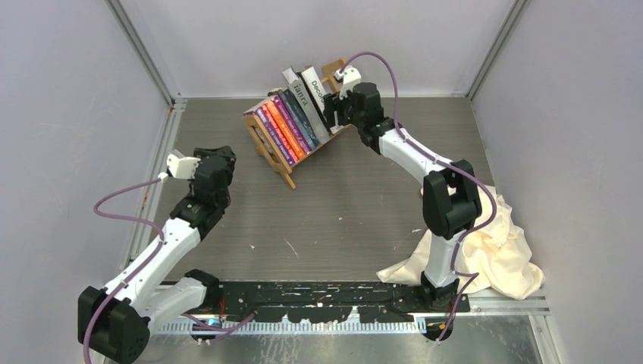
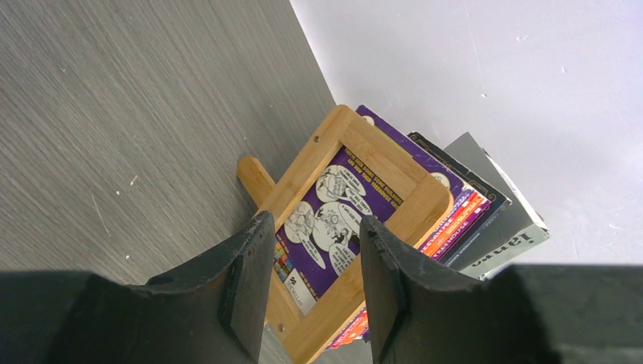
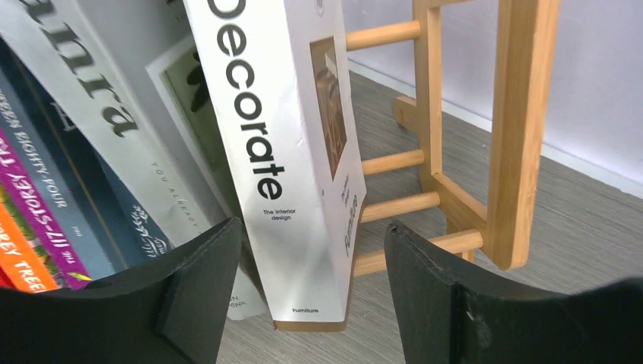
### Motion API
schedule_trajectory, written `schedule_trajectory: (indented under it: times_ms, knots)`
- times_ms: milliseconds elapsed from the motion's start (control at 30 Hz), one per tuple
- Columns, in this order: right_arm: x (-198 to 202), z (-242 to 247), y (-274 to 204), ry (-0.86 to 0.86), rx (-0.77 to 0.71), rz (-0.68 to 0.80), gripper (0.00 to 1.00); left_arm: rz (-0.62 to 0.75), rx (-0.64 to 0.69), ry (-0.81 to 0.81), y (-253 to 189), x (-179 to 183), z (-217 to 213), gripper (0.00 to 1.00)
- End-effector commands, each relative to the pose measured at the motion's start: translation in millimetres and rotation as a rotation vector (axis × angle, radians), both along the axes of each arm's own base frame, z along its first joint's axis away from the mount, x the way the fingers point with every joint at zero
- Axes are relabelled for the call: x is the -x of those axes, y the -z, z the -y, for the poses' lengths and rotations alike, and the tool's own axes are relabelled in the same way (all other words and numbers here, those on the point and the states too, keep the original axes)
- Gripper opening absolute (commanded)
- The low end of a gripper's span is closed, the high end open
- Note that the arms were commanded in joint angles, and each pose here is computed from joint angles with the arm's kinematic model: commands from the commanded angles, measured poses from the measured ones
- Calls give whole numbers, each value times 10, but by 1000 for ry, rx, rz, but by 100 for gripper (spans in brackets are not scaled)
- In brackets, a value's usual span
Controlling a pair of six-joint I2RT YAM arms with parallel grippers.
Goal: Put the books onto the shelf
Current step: Adjust the book on the shelf, then reset both arms
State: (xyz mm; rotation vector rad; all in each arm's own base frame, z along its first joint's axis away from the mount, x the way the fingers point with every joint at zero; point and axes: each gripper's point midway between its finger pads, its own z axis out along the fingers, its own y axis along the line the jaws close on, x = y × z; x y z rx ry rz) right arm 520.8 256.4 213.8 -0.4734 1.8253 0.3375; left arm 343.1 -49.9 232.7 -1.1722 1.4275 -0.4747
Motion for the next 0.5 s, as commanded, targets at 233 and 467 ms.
schedule_trajectory:
  times_ms: [233,467]
  knots:
    - [175,108,-961,61,-157,136,74,11,-5,-41,-207,-96,-23,46]
    - [184,425,-965,203,-126,110,77,3,-20,-29,-221,-129,2,46]
